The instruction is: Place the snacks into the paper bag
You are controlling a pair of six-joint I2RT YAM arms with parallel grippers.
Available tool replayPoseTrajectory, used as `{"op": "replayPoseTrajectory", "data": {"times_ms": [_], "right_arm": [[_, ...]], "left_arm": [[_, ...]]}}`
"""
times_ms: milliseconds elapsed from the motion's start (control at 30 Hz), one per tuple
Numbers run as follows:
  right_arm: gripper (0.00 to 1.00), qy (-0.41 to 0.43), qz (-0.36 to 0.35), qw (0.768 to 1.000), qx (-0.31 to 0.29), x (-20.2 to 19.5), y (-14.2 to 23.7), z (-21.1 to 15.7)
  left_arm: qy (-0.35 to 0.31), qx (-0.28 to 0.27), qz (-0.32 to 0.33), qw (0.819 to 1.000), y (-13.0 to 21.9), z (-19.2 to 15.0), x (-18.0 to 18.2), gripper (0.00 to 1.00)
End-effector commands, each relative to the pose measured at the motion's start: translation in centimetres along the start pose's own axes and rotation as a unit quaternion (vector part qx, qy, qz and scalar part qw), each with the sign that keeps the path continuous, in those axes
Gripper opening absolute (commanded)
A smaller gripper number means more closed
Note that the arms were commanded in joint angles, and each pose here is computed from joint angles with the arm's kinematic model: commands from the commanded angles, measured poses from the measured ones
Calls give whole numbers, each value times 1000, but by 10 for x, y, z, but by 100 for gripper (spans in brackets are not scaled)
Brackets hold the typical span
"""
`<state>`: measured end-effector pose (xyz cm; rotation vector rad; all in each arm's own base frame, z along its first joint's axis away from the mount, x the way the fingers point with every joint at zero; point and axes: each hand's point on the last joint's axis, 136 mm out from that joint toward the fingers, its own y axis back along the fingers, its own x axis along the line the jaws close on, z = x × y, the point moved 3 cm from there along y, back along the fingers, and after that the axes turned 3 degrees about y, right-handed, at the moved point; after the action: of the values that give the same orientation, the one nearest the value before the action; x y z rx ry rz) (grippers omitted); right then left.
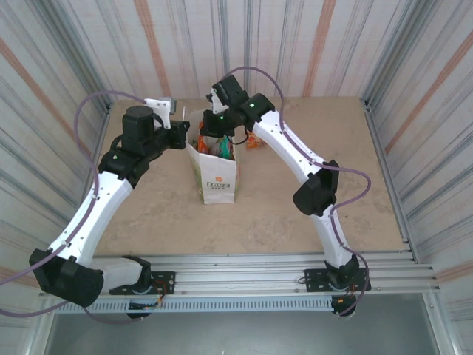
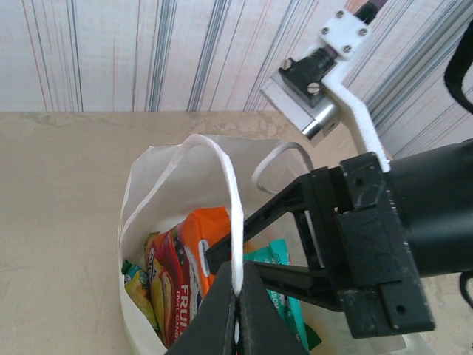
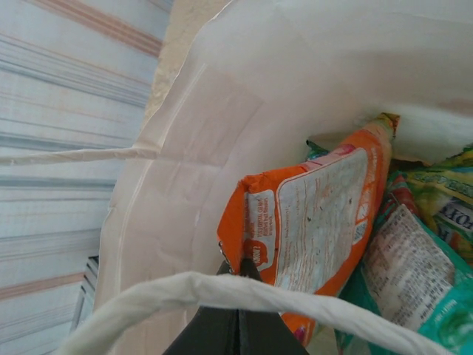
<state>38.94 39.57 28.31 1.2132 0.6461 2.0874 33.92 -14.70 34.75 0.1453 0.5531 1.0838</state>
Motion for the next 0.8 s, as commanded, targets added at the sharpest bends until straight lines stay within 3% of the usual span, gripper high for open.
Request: {"op": "replayPoseTrajectory", "data": {"times_ms": [0,200,500,767], "right_arm": [[0,38,5,998,-53,25,62,12],[0,49,-26,996,-71,27,104,5],[0,50,-100,991,-79,6,137,-14],[0,58,-135,988,-55,-11,114,-21]], "left_arm": [[-9,-28,-1,1000,8,17,-3,0],[-9,-29,-3,1000,8,17,-4,0],[-9,-28,-5,1000,7,17,-4,0],[-5,-25,-20,999,3,17,-8,0]]}}
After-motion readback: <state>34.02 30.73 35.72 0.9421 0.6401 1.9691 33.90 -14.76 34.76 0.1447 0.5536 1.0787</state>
